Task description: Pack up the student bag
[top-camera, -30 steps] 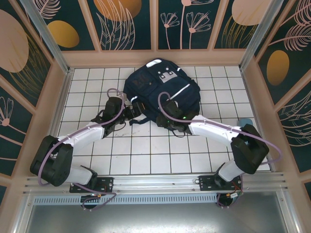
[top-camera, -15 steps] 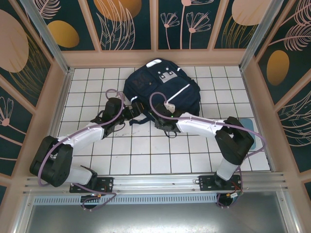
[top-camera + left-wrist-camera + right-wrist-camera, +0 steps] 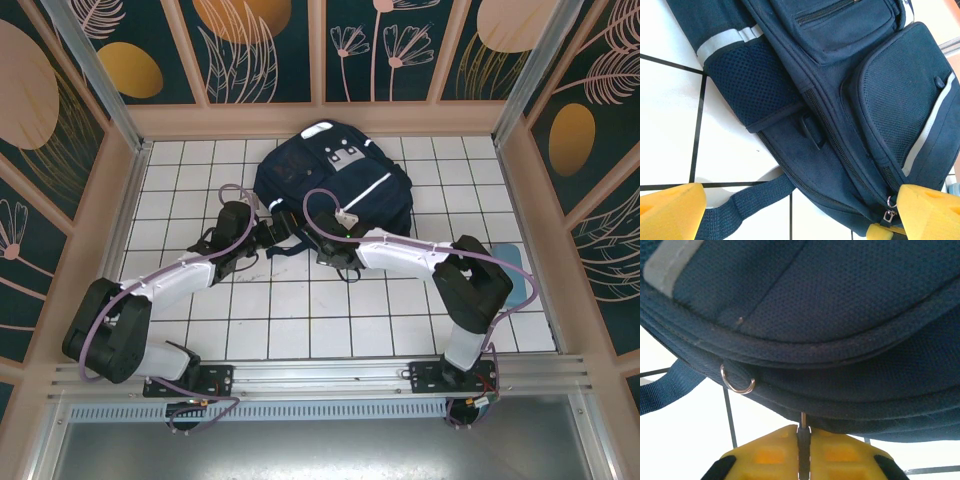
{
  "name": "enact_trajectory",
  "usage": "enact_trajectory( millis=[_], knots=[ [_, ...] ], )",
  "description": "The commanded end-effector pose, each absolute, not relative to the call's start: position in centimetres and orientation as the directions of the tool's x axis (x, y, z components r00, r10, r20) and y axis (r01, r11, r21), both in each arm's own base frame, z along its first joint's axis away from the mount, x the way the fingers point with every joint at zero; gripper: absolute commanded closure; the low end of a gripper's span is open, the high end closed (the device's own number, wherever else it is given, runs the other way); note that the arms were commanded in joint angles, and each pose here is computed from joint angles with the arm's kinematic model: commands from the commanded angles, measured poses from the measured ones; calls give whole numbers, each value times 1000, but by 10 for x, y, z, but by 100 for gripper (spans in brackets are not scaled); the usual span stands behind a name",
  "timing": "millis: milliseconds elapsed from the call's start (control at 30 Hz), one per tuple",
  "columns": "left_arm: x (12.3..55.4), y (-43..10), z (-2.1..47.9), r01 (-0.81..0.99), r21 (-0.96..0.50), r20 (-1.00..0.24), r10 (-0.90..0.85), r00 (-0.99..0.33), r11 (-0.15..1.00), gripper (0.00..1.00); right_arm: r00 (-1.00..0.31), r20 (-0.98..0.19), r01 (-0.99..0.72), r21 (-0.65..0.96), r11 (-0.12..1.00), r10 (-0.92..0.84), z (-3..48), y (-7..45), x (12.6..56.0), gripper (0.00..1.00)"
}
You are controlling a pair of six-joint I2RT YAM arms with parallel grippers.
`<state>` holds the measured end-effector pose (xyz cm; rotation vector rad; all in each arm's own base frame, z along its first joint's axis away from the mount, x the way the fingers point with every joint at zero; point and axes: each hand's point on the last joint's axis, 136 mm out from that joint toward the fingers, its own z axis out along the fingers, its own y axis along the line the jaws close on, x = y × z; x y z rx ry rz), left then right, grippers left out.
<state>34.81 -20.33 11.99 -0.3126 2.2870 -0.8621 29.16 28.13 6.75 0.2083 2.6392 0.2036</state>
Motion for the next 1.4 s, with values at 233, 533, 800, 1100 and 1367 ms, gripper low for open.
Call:
enact_trajectory(
  millis=[233, 533, 800, 1100, 1367],
  knots=[
    [351, -236, 134, 71, -816, -400, -472, -786, 574, 12, -840, -543, -129, 189, 973, -6, 97, 283, 289, 100],
    [356, -274, 131, 58, -920, -249, -463, -850, 387, 46, -793, -600, -374, 336, 864, -110, 133, 320, 279, 100],
    [358, -284, 131, 30, -949, -185, -477, -859, 314, 59, -782, -616, -399, 373, 837, -98, 143, 328, 280, 100],
    [362, -283, 107, -50, -946, -127, -510, -851, 319, 69, -783, -614, -395, 368, 842, -99, 142, 326, 281, 100],
    [364, -281, 104, -71, -952, -104, -533, -840, 297, 65, -788, -607, -388, 356, 850, -105, 137, 321, 279, 100]
  ],
)
